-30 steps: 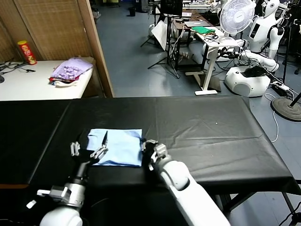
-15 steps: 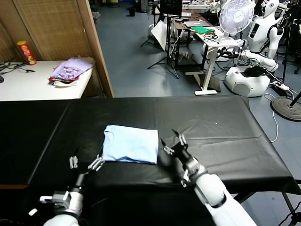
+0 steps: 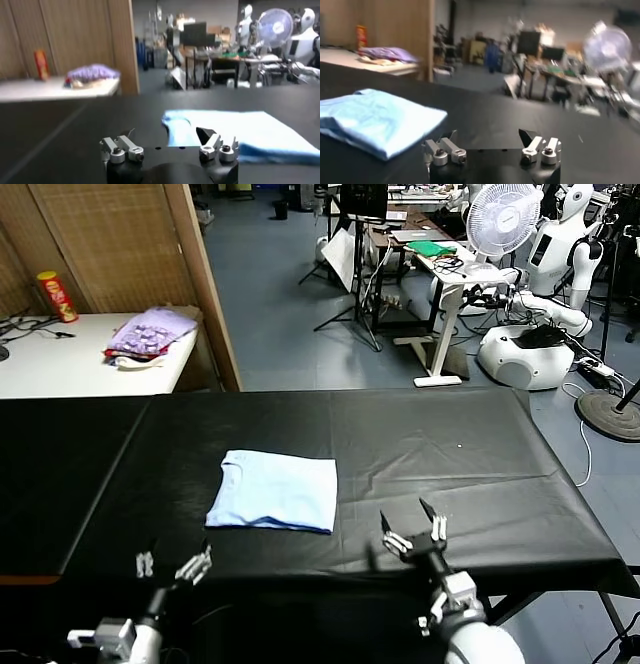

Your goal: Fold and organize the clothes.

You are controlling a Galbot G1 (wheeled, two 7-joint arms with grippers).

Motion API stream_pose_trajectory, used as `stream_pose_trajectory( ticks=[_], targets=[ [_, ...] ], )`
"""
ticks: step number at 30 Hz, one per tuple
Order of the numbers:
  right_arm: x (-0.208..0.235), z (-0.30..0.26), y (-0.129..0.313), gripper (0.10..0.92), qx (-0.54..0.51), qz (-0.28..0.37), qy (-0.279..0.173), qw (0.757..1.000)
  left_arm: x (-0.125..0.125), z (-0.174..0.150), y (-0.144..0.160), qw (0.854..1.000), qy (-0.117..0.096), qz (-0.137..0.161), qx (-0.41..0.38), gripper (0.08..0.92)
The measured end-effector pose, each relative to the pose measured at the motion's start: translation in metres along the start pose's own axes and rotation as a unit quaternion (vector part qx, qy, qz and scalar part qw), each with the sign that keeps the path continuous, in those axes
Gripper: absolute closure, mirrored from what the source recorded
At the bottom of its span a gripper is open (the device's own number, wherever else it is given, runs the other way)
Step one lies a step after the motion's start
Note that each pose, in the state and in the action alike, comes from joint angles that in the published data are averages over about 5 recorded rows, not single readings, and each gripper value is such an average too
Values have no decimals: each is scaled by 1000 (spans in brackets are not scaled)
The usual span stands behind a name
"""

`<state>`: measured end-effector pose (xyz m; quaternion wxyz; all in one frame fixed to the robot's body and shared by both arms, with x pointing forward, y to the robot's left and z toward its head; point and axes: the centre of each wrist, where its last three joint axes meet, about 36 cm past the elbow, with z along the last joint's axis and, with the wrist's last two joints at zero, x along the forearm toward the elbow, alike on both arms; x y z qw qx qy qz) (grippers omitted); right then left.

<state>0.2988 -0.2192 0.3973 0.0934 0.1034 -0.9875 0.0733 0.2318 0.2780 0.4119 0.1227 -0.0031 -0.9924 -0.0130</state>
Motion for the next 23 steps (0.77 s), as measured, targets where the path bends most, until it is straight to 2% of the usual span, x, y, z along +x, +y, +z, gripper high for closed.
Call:
stream_pose_trajectory(
  ticks=[5, 9, 14, 23],
  targets=[
    [32, -9, 4, 224, -20, 20, 40, 999, 20, -5, 4, 998, 56, 3, 20, 201],
    [52, -18, 6, 224, -21, 34, 64, 997, 32, -14, 8, 997, 79, 2, 25, 201],
    [65, -24, 7, 224, -24, 38, 75, 996, 40, -23, 11, 995, 89, 0, 33, 201],
    [71, -27, 8, 224, -26, 38, 78, 996, 42, -28, 12, 996, 86, -2, 34, 201]
  ],
)
